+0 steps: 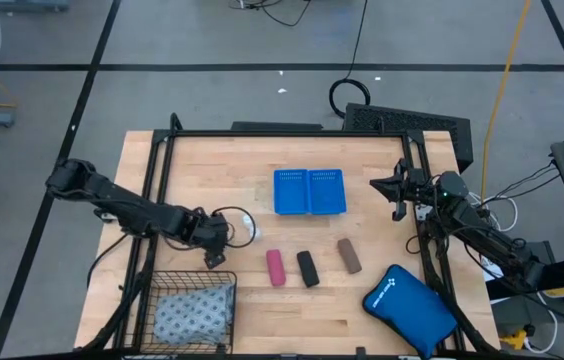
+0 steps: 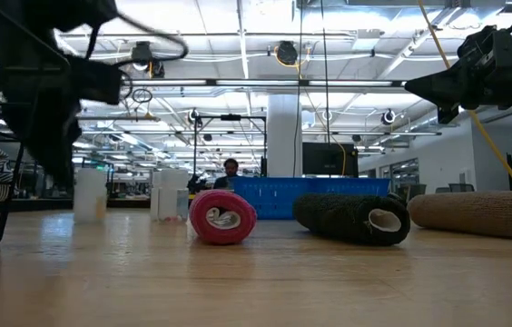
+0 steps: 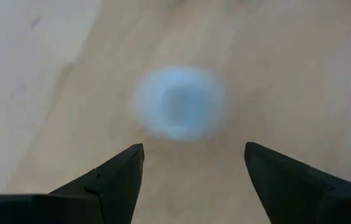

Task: Pick & place medical supplies in basket/bin
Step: Put the bottom transparent pill bottle into the left blue bin

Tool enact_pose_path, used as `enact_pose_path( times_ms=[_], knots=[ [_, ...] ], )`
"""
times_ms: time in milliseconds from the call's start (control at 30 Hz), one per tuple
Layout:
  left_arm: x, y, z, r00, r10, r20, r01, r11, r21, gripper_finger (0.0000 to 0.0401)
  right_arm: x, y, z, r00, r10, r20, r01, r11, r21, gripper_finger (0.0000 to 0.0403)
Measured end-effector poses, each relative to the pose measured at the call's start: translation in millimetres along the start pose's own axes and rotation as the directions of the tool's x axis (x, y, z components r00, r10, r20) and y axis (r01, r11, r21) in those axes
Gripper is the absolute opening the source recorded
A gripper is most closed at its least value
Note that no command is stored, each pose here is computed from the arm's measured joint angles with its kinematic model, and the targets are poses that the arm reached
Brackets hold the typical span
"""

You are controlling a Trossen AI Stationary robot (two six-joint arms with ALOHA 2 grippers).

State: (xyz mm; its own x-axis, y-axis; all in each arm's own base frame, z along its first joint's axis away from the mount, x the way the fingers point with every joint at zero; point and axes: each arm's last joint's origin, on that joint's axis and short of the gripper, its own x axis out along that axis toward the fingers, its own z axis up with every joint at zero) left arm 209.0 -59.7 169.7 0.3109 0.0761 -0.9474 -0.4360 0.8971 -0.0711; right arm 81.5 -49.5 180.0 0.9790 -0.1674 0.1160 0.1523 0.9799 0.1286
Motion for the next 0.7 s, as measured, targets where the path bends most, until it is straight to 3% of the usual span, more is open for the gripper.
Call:
enact_pose_path(
  times_ms=[400, 567, 700],
  knots=[
    [3, 1, 1, 0.998, 0.051, 0.027, -0.053, 0.996, 0.068, 0.0284, 0, 0, 0, 1.0, 0.0, -0.005, 0.0, 1.0, 0.003, 0.0004],
    [3, 2, 5, 0.985, 0.122, 0.122, -0.13, 0.99, 0.053, 0.0284, 0, 0, -1, 1.0, -0.001, -0.006, 0.001, 1.0, 0.004, 0.0004],
    [2, -2, 10, 0.976, 0.099, 0.192, -0.115, 0.991, 0.071, 0.0285, 0, 0, -1, 1.0, -0.001, -0.006, 0.001, 1.0, 0.004, 0.0004]
  ],
)
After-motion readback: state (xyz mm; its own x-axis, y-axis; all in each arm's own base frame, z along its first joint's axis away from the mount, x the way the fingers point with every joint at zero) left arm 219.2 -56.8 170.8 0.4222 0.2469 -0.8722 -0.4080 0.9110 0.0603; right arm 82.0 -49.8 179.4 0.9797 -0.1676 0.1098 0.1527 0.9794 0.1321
